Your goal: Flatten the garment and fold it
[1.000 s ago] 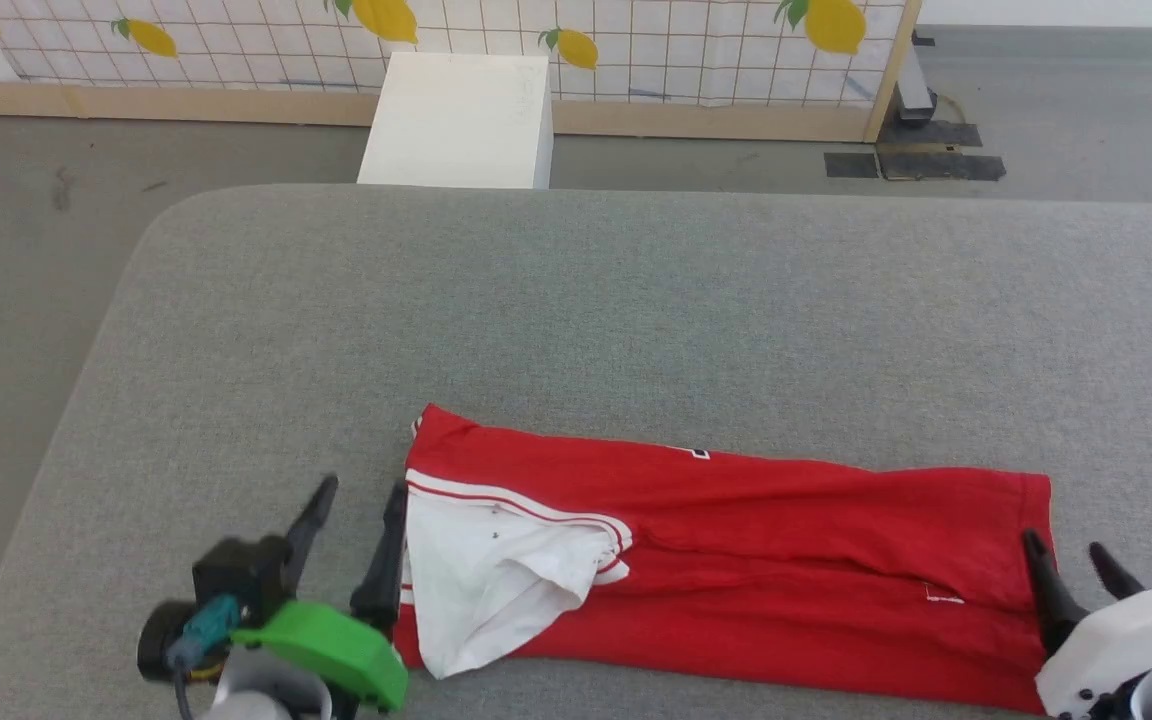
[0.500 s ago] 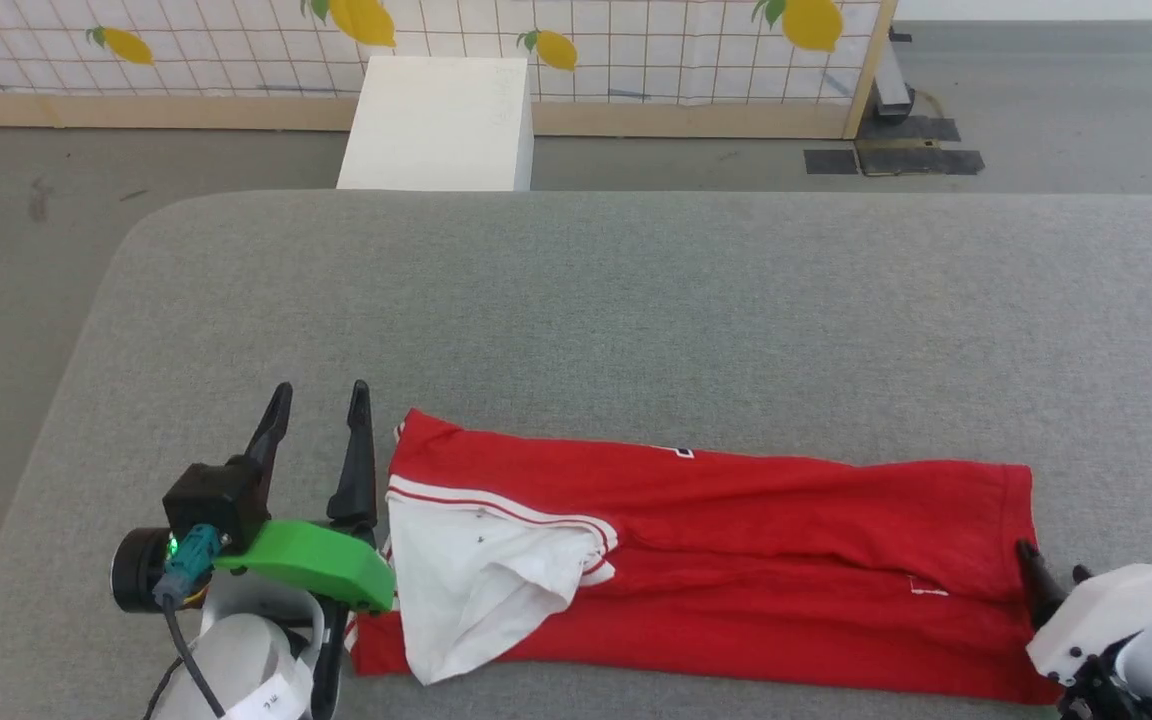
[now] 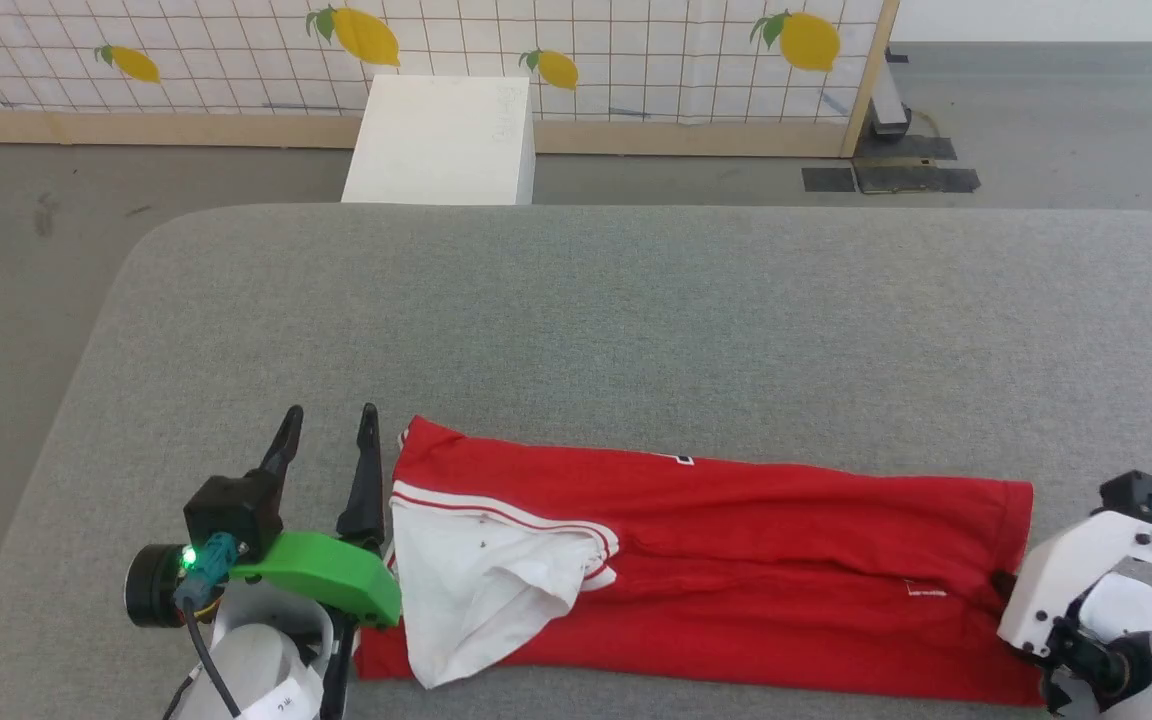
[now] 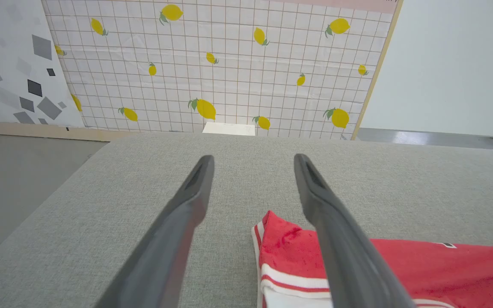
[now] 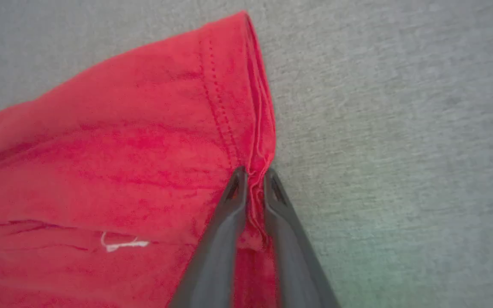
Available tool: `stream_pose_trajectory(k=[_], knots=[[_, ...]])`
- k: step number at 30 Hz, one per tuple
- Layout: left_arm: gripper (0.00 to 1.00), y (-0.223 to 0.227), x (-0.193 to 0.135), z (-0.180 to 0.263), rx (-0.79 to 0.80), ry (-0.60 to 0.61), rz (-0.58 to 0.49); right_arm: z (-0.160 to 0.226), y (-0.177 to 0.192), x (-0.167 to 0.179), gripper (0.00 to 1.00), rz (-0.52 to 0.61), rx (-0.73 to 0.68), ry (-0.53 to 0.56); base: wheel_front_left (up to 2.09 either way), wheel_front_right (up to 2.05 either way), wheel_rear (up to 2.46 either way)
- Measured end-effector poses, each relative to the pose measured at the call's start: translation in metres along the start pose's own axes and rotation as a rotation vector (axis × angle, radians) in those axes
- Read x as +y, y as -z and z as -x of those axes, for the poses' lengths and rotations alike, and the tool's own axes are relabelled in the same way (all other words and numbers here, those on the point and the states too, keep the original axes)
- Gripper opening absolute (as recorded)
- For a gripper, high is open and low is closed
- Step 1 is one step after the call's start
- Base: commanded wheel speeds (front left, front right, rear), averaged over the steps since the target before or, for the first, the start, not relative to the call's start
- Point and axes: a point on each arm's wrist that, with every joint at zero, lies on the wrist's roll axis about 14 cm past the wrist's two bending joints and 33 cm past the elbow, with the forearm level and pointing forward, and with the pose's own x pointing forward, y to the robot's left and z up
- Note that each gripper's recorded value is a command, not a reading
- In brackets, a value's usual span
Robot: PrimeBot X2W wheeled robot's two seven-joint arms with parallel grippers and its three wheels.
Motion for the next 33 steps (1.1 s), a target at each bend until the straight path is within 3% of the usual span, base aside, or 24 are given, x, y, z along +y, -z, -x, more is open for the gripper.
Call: stream_pose_trajectory(k=[5, 10, 21, 26, 33], knots=[[1.0, 0.001, -0.001, -0.002, 0.0, 0.0, 0.011, 0.003, -0.002, 0.011, 0.0, 0.015, -0.026, -0.029, 0.0, 0.0, 0.0], [1.0, 0.003, -0.002, -0.003, 0.002, 0.006, 0.021, 0.012, -0.011, 0.0, 0.0, 0.025, -0.101, 0.014, 0.0, 0.0, 0.0], [1.0, 0.007, -0.002, -0.007, 0.009, 0.011, 0.018, 0.061, -0.052, -0.103, 0.0, 0.038, -0.288, 0.38, 0.0, 0.0, 0.0], [1.0, 0.01, -0.002, -0.008, 0.017, 0.012, 0.021, 0.077, -0.061, -0.133, 0.0, 0.046, -0.313, 0.484, 0.0, 0.0, 0.0], [1.0, 0.007, -0.001, -0.009, 0.009, 0.01, 0.024, 0.07, -0.065, -0.107, 0.0, 0.102, -0.263, 0.426, 0.0, 0.0, 0.0]])
